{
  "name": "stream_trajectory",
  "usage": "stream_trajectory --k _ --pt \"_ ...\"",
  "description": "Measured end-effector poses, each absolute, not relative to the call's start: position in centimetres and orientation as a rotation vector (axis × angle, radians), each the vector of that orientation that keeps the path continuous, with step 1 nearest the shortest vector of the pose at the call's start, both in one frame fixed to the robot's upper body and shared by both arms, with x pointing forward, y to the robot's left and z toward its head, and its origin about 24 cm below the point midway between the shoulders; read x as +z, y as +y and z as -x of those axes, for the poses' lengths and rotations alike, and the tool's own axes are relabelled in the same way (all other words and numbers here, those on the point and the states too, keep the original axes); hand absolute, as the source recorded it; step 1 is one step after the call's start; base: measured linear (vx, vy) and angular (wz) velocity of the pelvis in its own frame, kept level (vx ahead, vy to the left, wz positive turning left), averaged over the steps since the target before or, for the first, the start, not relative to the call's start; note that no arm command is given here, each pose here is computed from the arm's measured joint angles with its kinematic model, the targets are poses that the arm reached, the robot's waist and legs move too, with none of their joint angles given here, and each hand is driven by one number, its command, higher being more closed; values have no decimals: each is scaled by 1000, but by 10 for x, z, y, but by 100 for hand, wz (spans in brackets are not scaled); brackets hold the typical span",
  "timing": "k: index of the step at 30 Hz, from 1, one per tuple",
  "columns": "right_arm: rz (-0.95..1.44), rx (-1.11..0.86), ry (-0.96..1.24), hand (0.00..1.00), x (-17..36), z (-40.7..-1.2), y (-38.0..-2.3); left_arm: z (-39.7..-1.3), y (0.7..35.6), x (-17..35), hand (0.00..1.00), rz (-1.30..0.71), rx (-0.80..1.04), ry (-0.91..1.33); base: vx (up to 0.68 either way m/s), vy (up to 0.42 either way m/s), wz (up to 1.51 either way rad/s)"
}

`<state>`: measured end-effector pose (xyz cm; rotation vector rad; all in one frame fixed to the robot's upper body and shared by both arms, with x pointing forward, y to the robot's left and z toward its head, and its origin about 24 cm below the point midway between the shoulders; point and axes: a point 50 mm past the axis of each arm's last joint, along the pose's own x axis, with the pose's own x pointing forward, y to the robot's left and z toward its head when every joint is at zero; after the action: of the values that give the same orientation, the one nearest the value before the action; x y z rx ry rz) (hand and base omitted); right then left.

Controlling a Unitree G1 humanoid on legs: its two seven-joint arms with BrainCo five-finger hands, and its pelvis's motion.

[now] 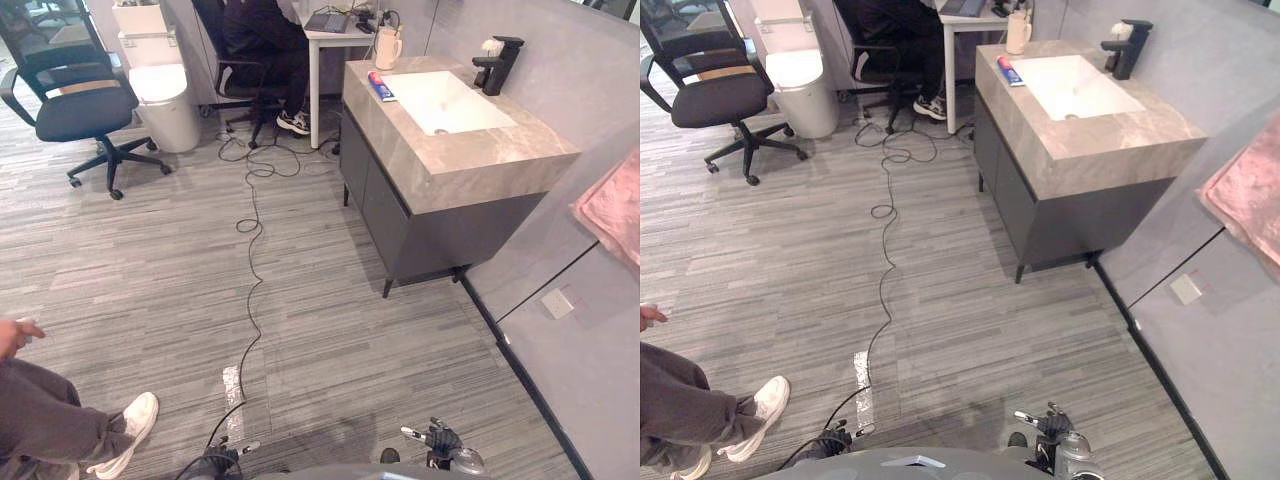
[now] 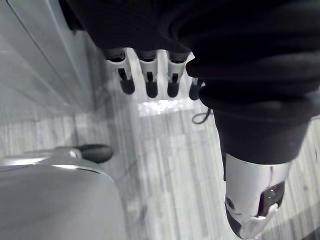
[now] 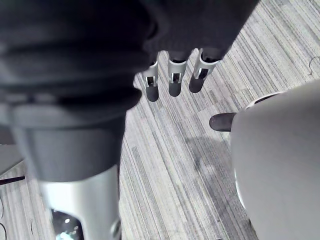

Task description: Organize washtable

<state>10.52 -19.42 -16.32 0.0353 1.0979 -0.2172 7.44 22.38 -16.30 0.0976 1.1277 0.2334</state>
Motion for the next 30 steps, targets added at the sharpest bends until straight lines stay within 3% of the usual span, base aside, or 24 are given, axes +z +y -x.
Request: stream_trajectory --k 8,12,23,27,30 --pt "-37 -219 1092 0 -163 -107 -194 -80 224 -162 0 -87 244 1109 60 -30 23" --pt "-22 -229 1078 0 -161 -110 -201 -89 227 -157 0 44 370 1031 -69 -57 15" --pt "34 -224 1034 0 -154 -132 -205 -43 228 -166 0 216 598 1120 341 210 -11" --pt "13 -210 1043 0 -156 -128 -198 -44 226 -166 0 187 559 1130 566 214 18" --pt "65 -150 1011 0 -153 -136 -199 -74 227 -160 0 102 445 1056 490 18 37"
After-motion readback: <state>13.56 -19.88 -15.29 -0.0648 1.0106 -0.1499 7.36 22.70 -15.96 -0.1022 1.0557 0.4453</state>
